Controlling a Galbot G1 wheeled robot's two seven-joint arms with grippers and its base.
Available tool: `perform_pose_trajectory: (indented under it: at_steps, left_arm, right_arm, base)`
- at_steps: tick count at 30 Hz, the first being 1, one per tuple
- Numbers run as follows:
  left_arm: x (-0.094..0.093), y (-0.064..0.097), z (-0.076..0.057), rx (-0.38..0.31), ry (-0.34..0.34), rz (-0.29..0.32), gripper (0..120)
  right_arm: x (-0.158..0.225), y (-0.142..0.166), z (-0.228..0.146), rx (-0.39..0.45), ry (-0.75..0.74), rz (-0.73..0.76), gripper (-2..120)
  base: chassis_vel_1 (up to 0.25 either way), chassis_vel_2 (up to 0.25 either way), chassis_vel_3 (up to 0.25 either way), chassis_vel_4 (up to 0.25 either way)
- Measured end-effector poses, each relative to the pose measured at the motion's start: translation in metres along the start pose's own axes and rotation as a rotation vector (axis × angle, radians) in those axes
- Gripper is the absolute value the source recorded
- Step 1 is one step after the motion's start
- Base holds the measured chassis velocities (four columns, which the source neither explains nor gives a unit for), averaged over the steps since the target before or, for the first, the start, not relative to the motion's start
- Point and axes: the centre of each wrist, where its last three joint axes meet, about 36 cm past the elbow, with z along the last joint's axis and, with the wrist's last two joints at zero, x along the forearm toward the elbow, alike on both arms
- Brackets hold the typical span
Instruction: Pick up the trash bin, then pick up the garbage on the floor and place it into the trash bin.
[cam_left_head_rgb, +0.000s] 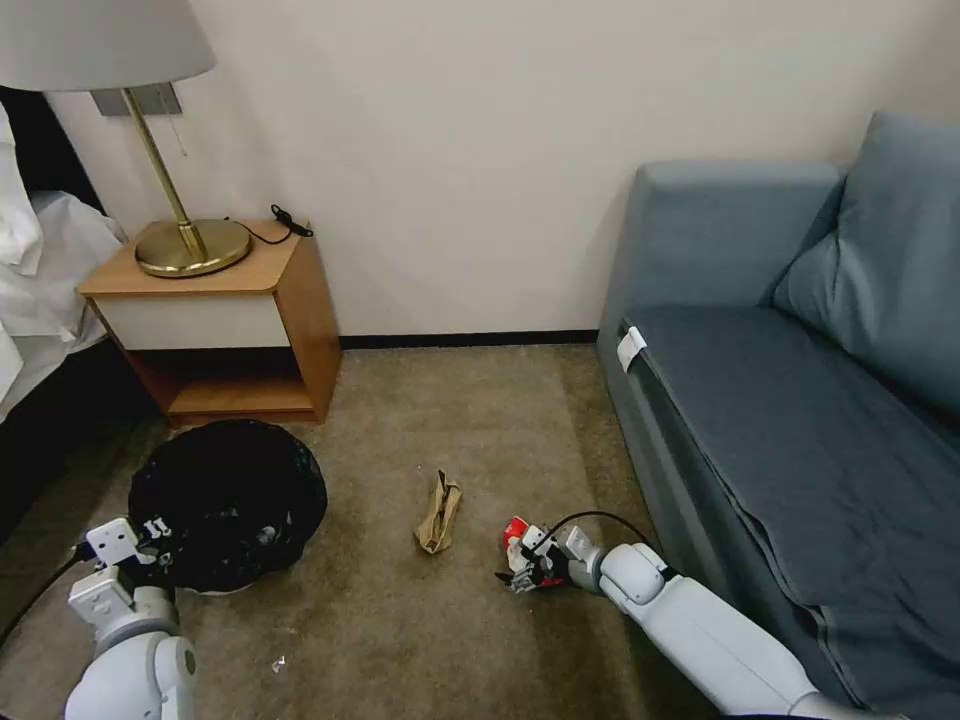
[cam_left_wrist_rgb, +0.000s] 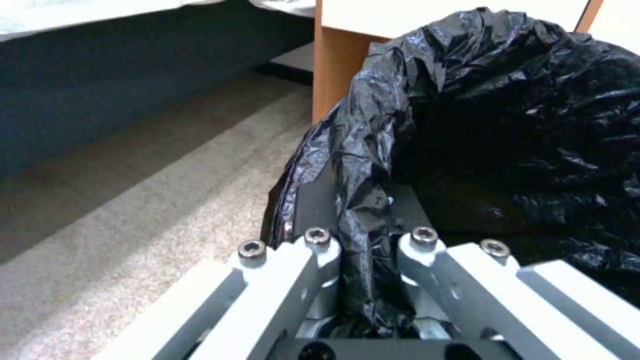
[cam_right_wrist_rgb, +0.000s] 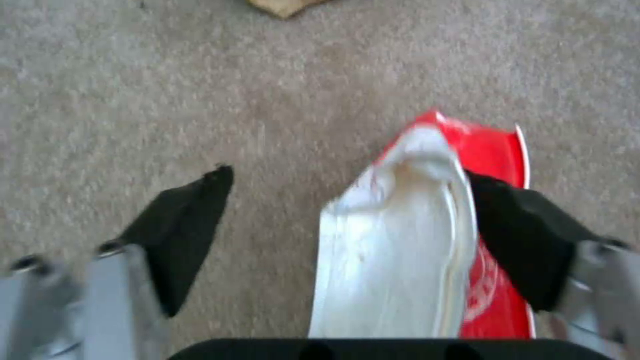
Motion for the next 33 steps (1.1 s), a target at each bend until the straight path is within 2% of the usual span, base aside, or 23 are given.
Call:
perform_pose_trajectory:
  at_steps: [5,6,9,12,17,20,21,25,33]
  left_arm:
    - [0.000,0.000,-0.001,0.002,-0.001,0.000,4]
    - [0.000,0.000,-0.001,0.002,-0.001,0.000,4]
    - [-0.001,-0.002,0.002,0.009,0.009,0.005,4]
    - [-0.001,-0.002,0.004,0.011,0.013,0.006,4]
    - [-0.002,-0.002,0.005,0.015,0.014,0.007,4]
    - [-0.003,-0.003,0.004,0.016,0.010,0.007,4]
    - [-0.003,-0.002,0.003,0.016,0.008,0.007,4]
    - [-0.003,-0.002,0.003,0.016,0.008,0.006,4]
    - [-0.004,-0.004,0.004,0.017,0.011,0.012,4]
  right_arm:
    - [0.013,-0.003,0.016,0.000,0.012,0.017,65]
    - [0.013,-0.003,0.016,0.000,0.012,0.017,65]
    - [0.023,-0.010,0.018,0.008,0.013,0.035,51]
    - [0.024,-0.010,0.018,0.008,0.011,0.037,44]
    - [0.023,-0.004,0.021,0.005,0.004,0.049,20]
    - [0.023,-0.002,0.022,0.008,-0.001,0.049,14]
    - [0.022,-0.001,0.022,0.009,-0.004,0.049,5]
    - [0.023,-0.001,0.022,0.018,-0.011,0.051,0]
    - [0.027,-0.004,0.020,0.038,-0.033,0.067,0]
  base:
    - [0.000,0.000,0.000,0.000]
    - [0.000,0.000,0.000,0.000]
    - [0.000,0.000,0.000,0.000]
    - [0.000,0.000,0.000,0.000]
    - [0.000,0.000,0.000,0.000]
    - [0.000,0.000,0.000,0.000]
    - [0.000,0.000,0.000,0.000]
    - [0.000,0.000,0.000,0.000]
    - [0.000,0.000,0.000,0.000]
